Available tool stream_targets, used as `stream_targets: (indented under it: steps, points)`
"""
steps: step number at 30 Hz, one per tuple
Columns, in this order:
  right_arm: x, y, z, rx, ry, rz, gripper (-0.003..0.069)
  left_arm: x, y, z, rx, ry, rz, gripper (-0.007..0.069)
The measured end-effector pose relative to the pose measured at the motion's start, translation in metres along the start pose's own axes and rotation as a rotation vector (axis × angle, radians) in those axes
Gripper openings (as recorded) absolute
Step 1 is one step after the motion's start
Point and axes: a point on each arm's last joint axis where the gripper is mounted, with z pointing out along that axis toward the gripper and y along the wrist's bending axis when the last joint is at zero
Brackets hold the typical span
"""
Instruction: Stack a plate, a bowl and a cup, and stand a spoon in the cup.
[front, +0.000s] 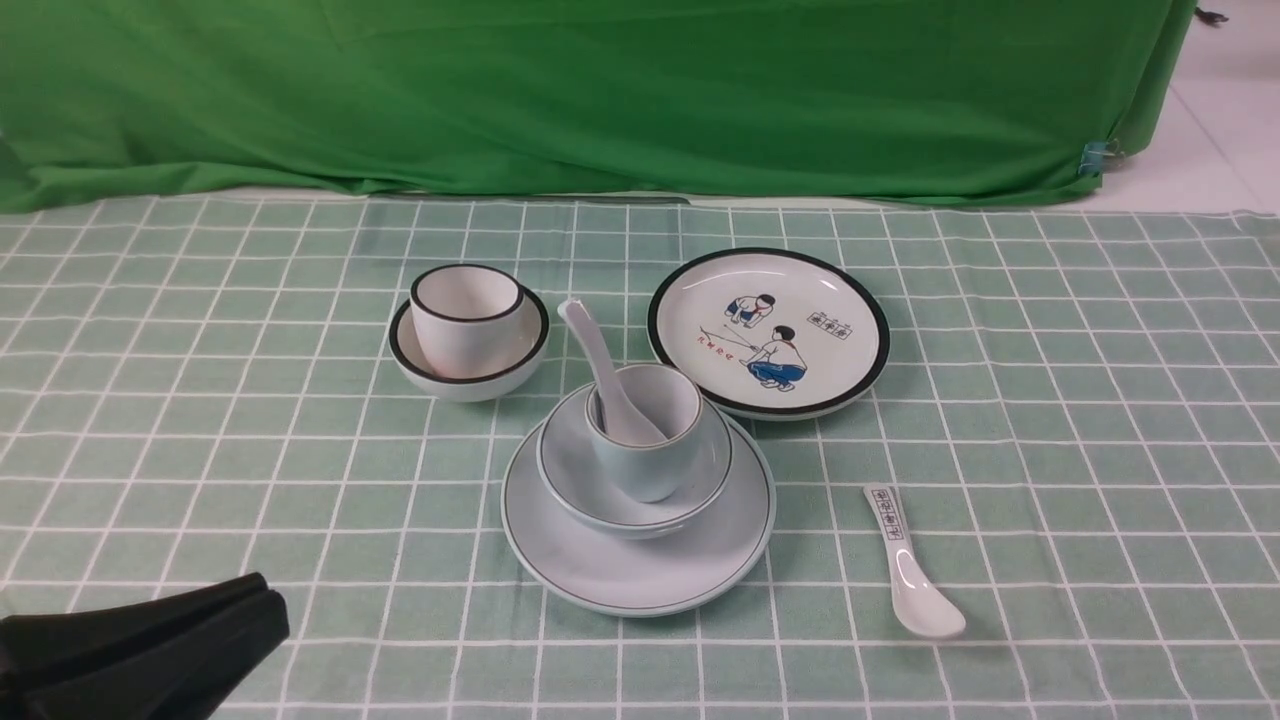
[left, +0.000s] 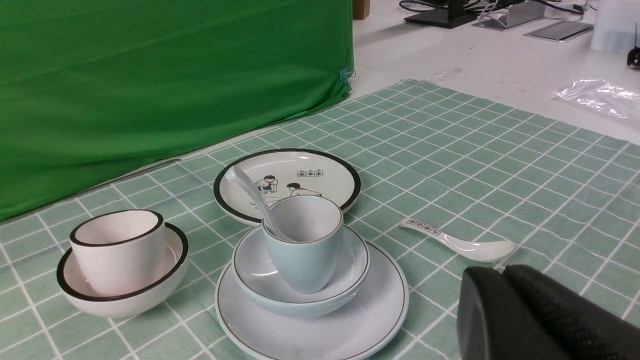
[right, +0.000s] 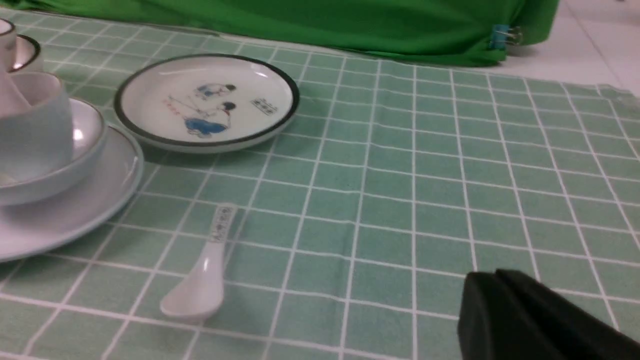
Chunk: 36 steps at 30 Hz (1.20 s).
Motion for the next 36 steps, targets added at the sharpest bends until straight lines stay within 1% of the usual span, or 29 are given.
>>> stream_targets:
  steps: [4,9,10,16,24,36]
  points:
    - [0.03,0.001,-0.001,0.031,-0.02,0.013,0.0017,0.0,0.0,0.0,0.0,0.0,0.0,0.0013]
    - [0.044,0.002,0.001,0.028,-0.004,0.049,0.0017,0.0,0.0,0.0,0.001,0.0,0.001,0.0013]
    - [0.048,0.003,0.001,0.025,0.037,0.068,0.0017,0.0,0.0,0.0,0.001,0.001,0.001,0.0013]
    - [0.051,0.003,0.001,0.021,0.068,0.094,0.0018,0.001,0.0,0.0,0.001,0.003,0.002,0.0013]
    - [0.051,0.003,0.001,0.021,0.069,0.093,0.002,0.001,0.0,0.0,0.001,0.003,0.002,0.0013]
    - [0.052,0.003,0.001,0.021,0.07,0.093,0.0047,0.001,0.0,0.0,0.0,0.004,0.007,0.0013]
